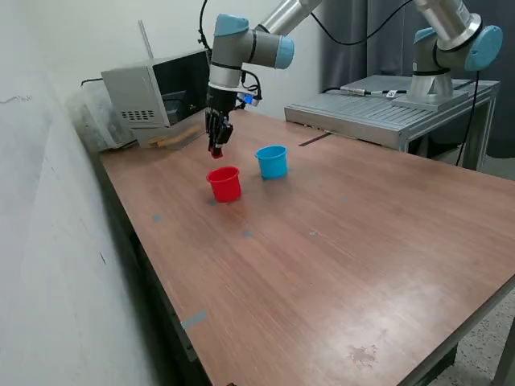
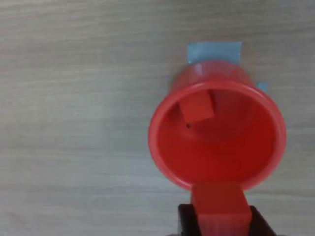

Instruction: Place red objects in the red bin, and blue objects in the blue bin.

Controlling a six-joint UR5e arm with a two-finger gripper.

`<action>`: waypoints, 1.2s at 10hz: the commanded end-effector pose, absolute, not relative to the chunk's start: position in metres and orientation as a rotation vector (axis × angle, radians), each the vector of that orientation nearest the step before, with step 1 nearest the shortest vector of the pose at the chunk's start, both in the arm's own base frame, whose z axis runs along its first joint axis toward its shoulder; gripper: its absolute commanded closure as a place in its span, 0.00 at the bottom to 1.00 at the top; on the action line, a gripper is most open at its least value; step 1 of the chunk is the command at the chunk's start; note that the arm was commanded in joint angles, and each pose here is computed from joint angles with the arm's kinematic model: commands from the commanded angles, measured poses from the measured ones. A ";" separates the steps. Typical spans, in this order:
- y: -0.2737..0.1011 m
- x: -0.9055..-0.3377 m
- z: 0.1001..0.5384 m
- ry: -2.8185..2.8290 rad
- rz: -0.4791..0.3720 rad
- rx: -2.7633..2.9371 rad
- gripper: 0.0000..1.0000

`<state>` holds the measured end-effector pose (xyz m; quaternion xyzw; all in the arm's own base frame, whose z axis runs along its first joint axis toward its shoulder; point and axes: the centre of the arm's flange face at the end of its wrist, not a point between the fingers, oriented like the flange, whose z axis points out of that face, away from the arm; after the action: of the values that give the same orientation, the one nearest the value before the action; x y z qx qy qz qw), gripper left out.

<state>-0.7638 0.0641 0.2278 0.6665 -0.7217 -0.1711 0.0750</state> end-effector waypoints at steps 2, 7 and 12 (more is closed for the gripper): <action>0.061 -0.761 0.220 -2.162 -0.479 2.005 1.00; 0.060 -0.760 0.218 -2.160 -0.471 2.005 0.00; 0.004 -0.684 0.338 -2.117 -0.434 2.090 0.00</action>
<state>-0.7330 0.0420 0.2584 0.6789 -0.7162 -0.1464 0.0690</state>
